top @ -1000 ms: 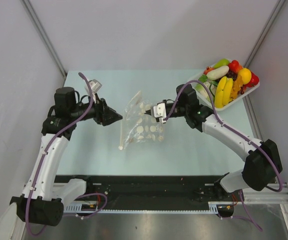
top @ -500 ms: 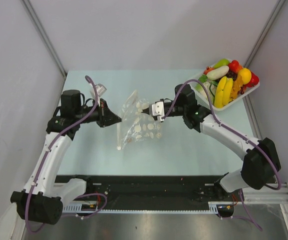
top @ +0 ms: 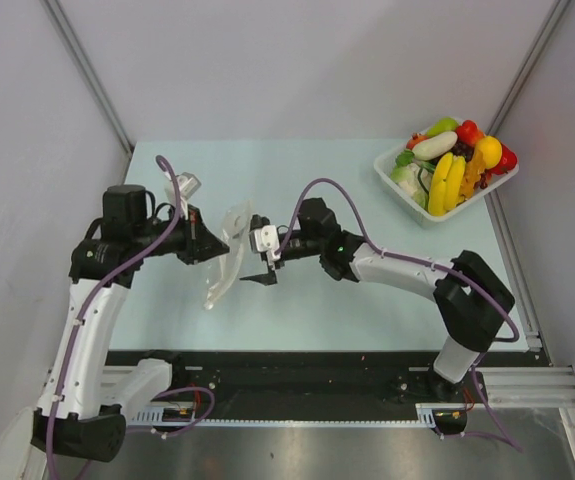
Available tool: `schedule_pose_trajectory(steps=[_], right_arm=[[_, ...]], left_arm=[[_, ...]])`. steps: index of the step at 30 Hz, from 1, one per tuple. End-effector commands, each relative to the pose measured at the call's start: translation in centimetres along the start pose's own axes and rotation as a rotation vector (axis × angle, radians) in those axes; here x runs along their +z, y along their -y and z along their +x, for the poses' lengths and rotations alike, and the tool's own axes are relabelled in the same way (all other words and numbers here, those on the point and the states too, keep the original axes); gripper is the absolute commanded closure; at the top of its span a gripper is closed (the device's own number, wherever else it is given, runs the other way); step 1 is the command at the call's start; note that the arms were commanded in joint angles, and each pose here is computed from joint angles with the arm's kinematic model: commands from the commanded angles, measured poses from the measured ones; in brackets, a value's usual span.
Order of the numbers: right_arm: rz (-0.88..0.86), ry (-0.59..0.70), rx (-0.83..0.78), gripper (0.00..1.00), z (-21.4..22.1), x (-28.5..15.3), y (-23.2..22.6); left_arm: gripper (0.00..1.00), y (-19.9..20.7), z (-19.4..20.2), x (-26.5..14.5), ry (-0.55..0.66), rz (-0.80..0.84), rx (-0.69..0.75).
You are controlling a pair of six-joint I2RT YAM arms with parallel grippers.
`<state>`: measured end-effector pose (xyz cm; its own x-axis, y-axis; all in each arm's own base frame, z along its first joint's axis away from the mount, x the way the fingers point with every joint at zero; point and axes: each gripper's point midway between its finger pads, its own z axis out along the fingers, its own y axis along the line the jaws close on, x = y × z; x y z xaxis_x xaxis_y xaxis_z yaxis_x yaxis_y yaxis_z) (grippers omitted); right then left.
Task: Place the food in the zip-top bag and seal the zipper
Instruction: Open the zipper of the food storage bag.
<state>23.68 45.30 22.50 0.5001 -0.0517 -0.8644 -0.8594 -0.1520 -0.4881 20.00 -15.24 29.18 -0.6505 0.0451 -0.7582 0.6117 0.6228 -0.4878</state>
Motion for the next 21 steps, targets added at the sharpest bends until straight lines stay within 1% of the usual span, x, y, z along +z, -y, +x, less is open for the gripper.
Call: schedule_pose_trajectory(steps=[1, 2, 3, 4, 6, 7, 8, 9, 11, 12, 13, 14, 15, 16, 18, 20, 21], right_arm=[[0.061, -0.044, 0.187, 0.02, -1.4, -3.9, 1.6], [0.066, -0.053, 0.216, 0.0, -2.1, -5.0, 1.6], [0.053, -0.112, 0.309, 0.0, -0.7, -6.5, 0.8], [0.049, -0.133, 0.365, 0.0, -0.6, -7.3, 0.3], [0.055, -0.2, 0.5, 0.02, 0.2, -9.7, -0.7], [0.07, -0.217, 0.549, 0.03, 0.4, -10.5, -0.8], [0.089, -0.229, 0.636, 0.04, 0.4, -11.2, -1.0], [0.096, -0.255, 0.707, 0.04, 0.6, -12.2, -1.6], [0.168, -0.272, 0.83, 0.05, 0.7, -14.4, -1.0], [0.189, -0.292, 0.9, 0.05, 1.0, -15.3, -1.3], [0.236, -0.296, 0.954, 0.05, 1.4, -16.7, -0.9], [0.263, -0.298, 1.003, 0.05, 1.7, -17.4, -0.8], [0.281, -0.298, 1.069, 0.05, 1.8, -18.0, -1.1], [0.303, -0.299, 1.083, 0.05, 2.0, -18.5, -1.1], [0.353, -0.3, 1.103, 0.05, 2.8, -19.6, -0.7], [0.399, -0.279, 1.103, 0.05, 3.0, -20.3, 0.4], [0.414, -0.259, 1.129, 0.06, 2.9, -20.3, 0.9]], left_arm=[[1.0, -0.9, -1.4, 0.4, 0.033, -0.105, 0.044], [1.0, -1.3, -1.2, 1.2, 0.026, -0.116, 0.046], [1.0, -1.9, -0.6, 2.8, -0.006, -0.14, 0.048], [1.0, -2.7, -0.1, 4.3, -0.018, -0.146, 0.043], [1.0, -2.9, 0.8, 6.5, -0.054, -0.132, -0.022], [1.0, -3.7, 1.3, 8.3, -0.076, -0.134, -0.047], [1.0, -3.5, 1.5, 9.3, -0.086, -0.128, -0.057], [1.0, -2.6, 2.0, 10.6, -0.109, -0.105, -0.063], [1.0, -2.2, 1.4, 12.8, -0.095, -0.092, -0.056], [1.0, -1.1, 1.5, 13.7, -0.095, -0.069, -0.072], [1.0, -0.6, 0.6, 14.5, -0.059, -0.049, -0.068], [1.0, -0.6, 0.6, 15.3, -0.063, -0.046, -0.083], [1.0, -0.1, 0.4, 15.9, -0.059, -0.038, -0.104], [1.0, 0.2, -0.4, 16.0, -0.04, -0.034, -0.107], [1.0, -0.8, -0.8, 15.8, -0.041, -0.073, -0.138], [1.0, -1.7, -1.4, 14.5, -0.029, -0.096, -0.165], [1.0, -3.3, -2.1, 12.6, -0.001, -0.146, -0.207]])
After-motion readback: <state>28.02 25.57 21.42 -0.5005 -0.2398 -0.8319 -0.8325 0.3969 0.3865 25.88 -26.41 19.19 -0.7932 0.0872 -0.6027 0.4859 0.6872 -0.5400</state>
